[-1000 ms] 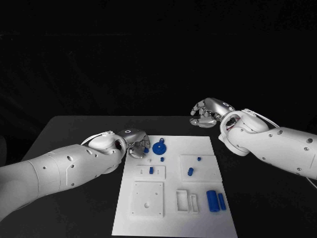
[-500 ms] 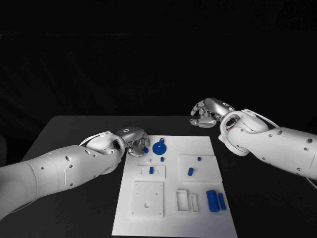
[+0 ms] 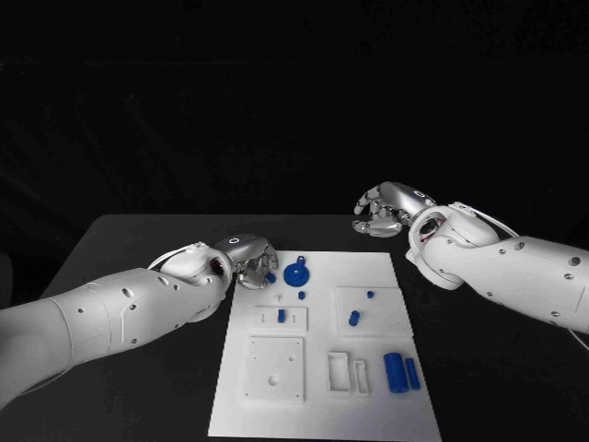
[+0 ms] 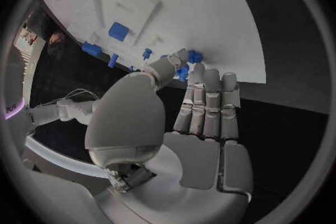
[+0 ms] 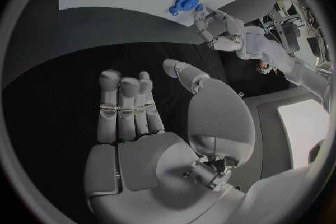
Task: Assemble the parts on the task board
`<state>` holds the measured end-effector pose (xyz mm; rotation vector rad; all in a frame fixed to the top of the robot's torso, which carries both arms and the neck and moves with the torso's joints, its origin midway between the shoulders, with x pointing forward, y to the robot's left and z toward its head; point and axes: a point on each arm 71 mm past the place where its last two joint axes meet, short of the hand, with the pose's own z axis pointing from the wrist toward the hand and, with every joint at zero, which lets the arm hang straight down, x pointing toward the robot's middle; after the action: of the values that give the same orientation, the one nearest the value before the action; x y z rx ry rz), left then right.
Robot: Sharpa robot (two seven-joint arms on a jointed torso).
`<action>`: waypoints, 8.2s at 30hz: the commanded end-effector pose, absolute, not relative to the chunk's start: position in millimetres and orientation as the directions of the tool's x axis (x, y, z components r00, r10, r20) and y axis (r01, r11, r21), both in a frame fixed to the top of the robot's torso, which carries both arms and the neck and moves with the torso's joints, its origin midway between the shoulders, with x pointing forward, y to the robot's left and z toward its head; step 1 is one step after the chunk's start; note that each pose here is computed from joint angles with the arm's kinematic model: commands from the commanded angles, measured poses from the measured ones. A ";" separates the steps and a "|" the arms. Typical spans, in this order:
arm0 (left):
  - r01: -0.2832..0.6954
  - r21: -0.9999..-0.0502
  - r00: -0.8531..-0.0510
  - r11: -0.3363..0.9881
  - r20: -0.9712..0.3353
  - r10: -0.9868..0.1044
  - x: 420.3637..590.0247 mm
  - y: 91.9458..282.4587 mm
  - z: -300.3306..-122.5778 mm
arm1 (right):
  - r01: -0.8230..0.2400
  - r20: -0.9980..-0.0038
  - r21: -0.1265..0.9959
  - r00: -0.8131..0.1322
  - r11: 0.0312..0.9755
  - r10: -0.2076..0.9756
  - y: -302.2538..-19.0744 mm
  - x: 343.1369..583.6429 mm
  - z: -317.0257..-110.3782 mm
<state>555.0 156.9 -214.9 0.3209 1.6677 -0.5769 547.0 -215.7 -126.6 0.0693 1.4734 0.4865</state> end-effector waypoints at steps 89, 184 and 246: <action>0.383 -0.478 -0.263 0.790 -0.877 -0.402 557.1 178.4 -206.5 | -0.302 -0.932 0.344 0.007 0.889 0.363 -211.6 543.9 -127.1; 0.516 -0.352 -0.142 0.781 -0.934 -0.328 548.1 171.6 -208.5 | -0.316 -0.920 0.374 -0.004 0.872 0.393 -209.3 540.7 -127.2; 0.373 -0.257 -0.298 0.892 -0.943 -0.147 523.9 142.6 -216.9 | -0.290 -0.864 0.502 -0.131 0.815 0.486 -201.3 533.9 -139.5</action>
<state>523.3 141.9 -216.1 0.1440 1.7969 -0.5999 534.4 -202.8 -138.9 0.1848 1.5591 0.6707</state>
